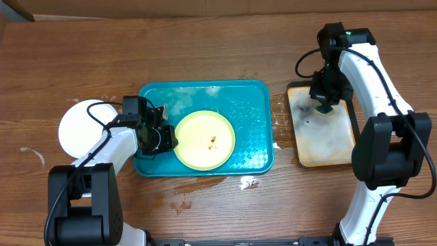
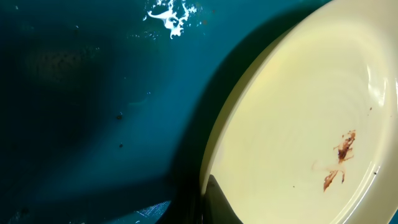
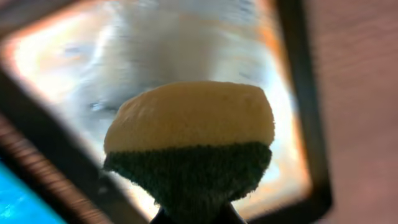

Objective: Clean dirty plates on tray and stack at the side
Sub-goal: 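Bring the sponge from the basin with the right gripper onto the yellow plate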

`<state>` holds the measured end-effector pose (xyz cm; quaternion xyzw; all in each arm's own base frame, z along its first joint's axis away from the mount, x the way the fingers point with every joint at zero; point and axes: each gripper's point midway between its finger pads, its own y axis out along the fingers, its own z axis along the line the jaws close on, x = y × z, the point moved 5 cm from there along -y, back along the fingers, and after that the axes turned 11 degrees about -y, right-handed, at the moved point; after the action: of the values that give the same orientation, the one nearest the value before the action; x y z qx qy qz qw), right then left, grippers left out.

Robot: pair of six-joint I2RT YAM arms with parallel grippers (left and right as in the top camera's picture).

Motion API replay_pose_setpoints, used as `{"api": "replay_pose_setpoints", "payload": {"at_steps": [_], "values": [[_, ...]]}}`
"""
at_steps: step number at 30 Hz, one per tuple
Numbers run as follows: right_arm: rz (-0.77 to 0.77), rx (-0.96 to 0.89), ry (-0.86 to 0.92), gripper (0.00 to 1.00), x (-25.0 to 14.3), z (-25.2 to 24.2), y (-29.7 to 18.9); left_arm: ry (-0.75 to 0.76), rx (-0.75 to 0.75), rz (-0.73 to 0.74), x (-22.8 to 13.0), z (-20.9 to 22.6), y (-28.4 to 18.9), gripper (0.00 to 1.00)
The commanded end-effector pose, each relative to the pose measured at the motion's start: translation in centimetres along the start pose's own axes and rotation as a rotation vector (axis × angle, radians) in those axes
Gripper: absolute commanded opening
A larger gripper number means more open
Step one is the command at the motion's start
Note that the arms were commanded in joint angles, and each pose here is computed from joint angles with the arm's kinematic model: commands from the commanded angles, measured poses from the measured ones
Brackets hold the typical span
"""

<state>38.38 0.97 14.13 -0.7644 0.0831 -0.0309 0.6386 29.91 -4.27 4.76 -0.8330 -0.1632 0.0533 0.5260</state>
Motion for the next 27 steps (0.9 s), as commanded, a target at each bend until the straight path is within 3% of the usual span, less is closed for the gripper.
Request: {"api": "replay_pose_setpoints", "payload": {"at_steps": [1, 5, 15, 21, 27], "values": [[-0.041, -0.082, 0.135, 0.04, 0.2, -1.5, -0.9, -0.023, 0.008, 0.039, -0.8, 0.4, 0.8, 0.04], [-0.003, 0.228, -0.164, 0.04, -0.3, 2.6, -1.2, -0.022, 0.001, 0.039, -0.7, 0.3, 0.8, 0.04], [-0.003, 0.812, -0.592, 0.04, -4.0, 11.7, -5.2, -0.058, -0.008, 0.012, 0.0, -0.1, 0.6, 0.04], [0.020, 0.817, -0.716, 0.04, -6.8, 16.7, -5.6, -0.059, -0.011, 0.005, 0.3, -0.3, 0.4, 0.04], [0.025, 0.773, -0.689, 0.04, -8.3, 20.6, -4.1, -0.059, -0.011, 0.006, 0.4, -0.4, 0.4, 0.04]]}}
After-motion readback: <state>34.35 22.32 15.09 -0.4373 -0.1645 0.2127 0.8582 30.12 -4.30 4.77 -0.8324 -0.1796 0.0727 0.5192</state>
